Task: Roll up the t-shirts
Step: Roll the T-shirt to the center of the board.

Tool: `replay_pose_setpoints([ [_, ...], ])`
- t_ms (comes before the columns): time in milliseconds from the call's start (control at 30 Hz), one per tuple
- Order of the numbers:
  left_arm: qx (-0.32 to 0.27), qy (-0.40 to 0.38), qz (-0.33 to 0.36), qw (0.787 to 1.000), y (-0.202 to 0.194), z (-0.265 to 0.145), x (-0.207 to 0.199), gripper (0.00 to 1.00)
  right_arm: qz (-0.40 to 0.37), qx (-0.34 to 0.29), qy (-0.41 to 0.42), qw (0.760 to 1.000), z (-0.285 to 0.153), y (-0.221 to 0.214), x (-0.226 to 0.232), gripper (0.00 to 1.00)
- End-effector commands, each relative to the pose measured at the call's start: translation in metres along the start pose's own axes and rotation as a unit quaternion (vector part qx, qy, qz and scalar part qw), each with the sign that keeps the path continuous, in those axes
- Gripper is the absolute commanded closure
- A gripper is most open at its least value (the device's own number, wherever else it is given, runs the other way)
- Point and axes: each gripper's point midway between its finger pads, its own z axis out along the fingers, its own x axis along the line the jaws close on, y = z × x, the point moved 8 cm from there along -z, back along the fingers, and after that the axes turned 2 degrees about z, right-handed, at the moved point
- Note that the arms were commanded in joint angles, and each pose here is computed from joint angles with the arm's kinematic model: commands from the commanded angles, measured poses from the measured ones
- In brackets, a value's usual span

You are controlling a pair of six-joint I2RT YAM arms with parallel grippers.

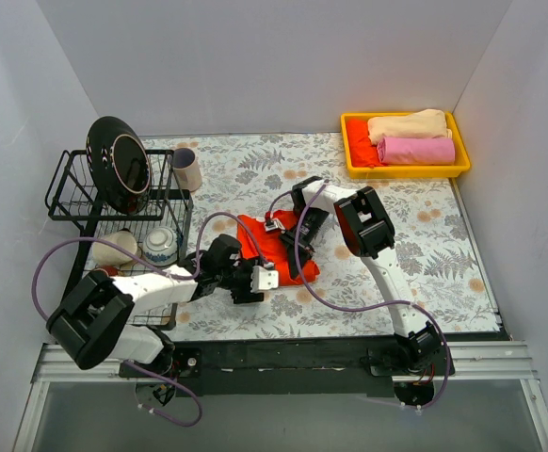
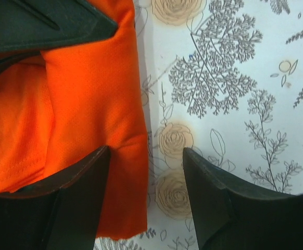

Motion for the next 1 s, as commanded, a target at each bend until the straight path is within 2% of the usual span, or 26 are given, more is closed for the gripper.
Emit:
replay_pose_setpoints([
  [0,0.040,0.008,0.005,0.999,-0.017,0.006,-0.001,0.48,-0.103,0.048,-0.114,0.987,0.007,0.005,-0.081,0.93],
  [33,0.045,0.003,0.005,0.999,-0.019,0.006,-0.002,0.50,-0.103,0.048,-0.114,0.987,0.007,0.005,-0.081,0.93],
  [100,0.051,-0.005,0.005,0.999,-0.020,0.007,-0.002,0.56,-0.103,0.048,-0.115,0.987,0.007,0.006,-0.081,0.86],
  [133,0.064,-0.020,-0.001,0.998,-0.025,0.009,-0.006,0.64,-0.106,0.046,-0.116,0.987,0.005,0.007,-0.080,0.82],
  [167,0.071,-0.028,-0.006,0.997,-0.026,0.009,-0.007,0.71,-0.111,0.041,-0.115,0.986,0.003,0.008,-0.079,0.74],
  [200,0.075,-0.033,-0.008,0.997,-0.024,0.010,-0.004,0.78,-0.125,0.031,-0.118,0.985,-0.003,0.011,-0.071,0.59],
  [233,0.091,-0.048,-0.019,0.995,-0.030,0.011,-0.008,0.88,-0.134,0.019,-0.123,0.983,-0.012,0.012,-0.066,0.51],
  [267,0.092,-0.053,-0.018,0.994,-0.030,0.011,-0.009,0.90,-0.152,0.010,-0.129,0.980,-0.021,0.014,-0.060,0.37],
  [300,0.093,-0.055,-0.017,0.994,-0.031,0.011,-0.010,0.92,-0.176,-0.009,-0.145,0.974,-0.037,0.019,-0.043,0.32],
  [333,0.087,-0.056,-0.013,0.995,-0.028,0.009,-0.009,0.97,-0.184,-0.030,-0.156,0.970,-0.054,0.019,-0.036,0.20],
  [367,0.083,-0.057,-0.012,0.995,-0.027,0.009,-0.010,0.99,-0.199,-0.045,-0.168,0.964,-0.068,0.021,-0.026,0.02],
  [500,0.063,-0.073,-0.034,0.995,-0.020,0.010,-0.005,1.00,-0.267,-0.116,-0.235,0.927,-0.131,0.015,0.039,0.01],
  [533,0.037,-0.090,-0.047,0.994,-0.010,0.010,-0.001,1.00,-0.272,-0.121,-0.252,0.921,-0.141,0.009,0.046,0.01],
  [567,0.033,-0.092,-0.075,0.992,-0.013,0.009,0.004,1.00,-0.280,-0.123,-0.262,0.915,-0.144,0.004,0.054,0.01],
  [600,0.022,-0.096,-0.102,0.990,-0.009,0.009,0.008,1.00,-0.308,-0.135,-0.283,0.898,-0.152,-0.003,0.079,0.01],
  [667,-0.016,-0.105,-0.138,0.985,0.003,0.004,0.025,1.00,-0.326,-0.152,-0.321,0.876,-0.149,-0.015,0.081,0.01],
  [700,-0.025,-0.108,-0.153,0.982,0.005,0.003,0.030,1.00,-0.375,-0.193,-0.365,0.830,-0.159,-0.025,0.121,0.01],
  [733,-0.030,-0.112,-0.182,0.976,0.007,0.002,0.032,1.00,-0.367,-0.187,-0.360,0.837,-0.134,-0.048,0.100,0.02],
  [767,-0.057,-0.115,-0.191,0.973,0.015,-0.003,0.045,1.00,-0.435,-0.224,-0.402,0.774,-0.141,-0.038,0.107,0.01],
  [800,-0.060,-0.127,-0.209,0.968,0.014,-0.001,0.047,1.00,-0.472,-0.252,-0.427,0.729,-0.135,-0.054,0.129,0.01],
  [833,-0.064,-0.145,-0.228,0.961,0.015,-0.002,0.046,1.00,-0.443,-0.247,-0.428,0.748,-0.104,-0.073,0.100,0.01],
  [867,-0.073,-0.147,-0.233,0.958,0.019,-0.004,0.055,1.00,-0.468,-0.266,-0.453,0.711,-0.100,-0.069,0.098,0.01],
  [900,-0.089,-0.165,-0.244,0.952,0.021,-0.004,0.057,1.00,-0.479,-0.261,-0.464,0.698,-0.092,-0.077,0.102,0.02],
  [933,-0.083,-0.183,-0.269,0.942,0.017,-0.002,0.054,1.00,-0.519,-0.221,-0.456,0.688,-0.077,-0.078,0.099,0.02],
  [967,-0.086,-0.188,-0.280,0.937,0.015,-0.002,0.057,1.00,-0.528,-0.202,-0.442,0.696,-0.066,-0.083,0.094,0.03],
])
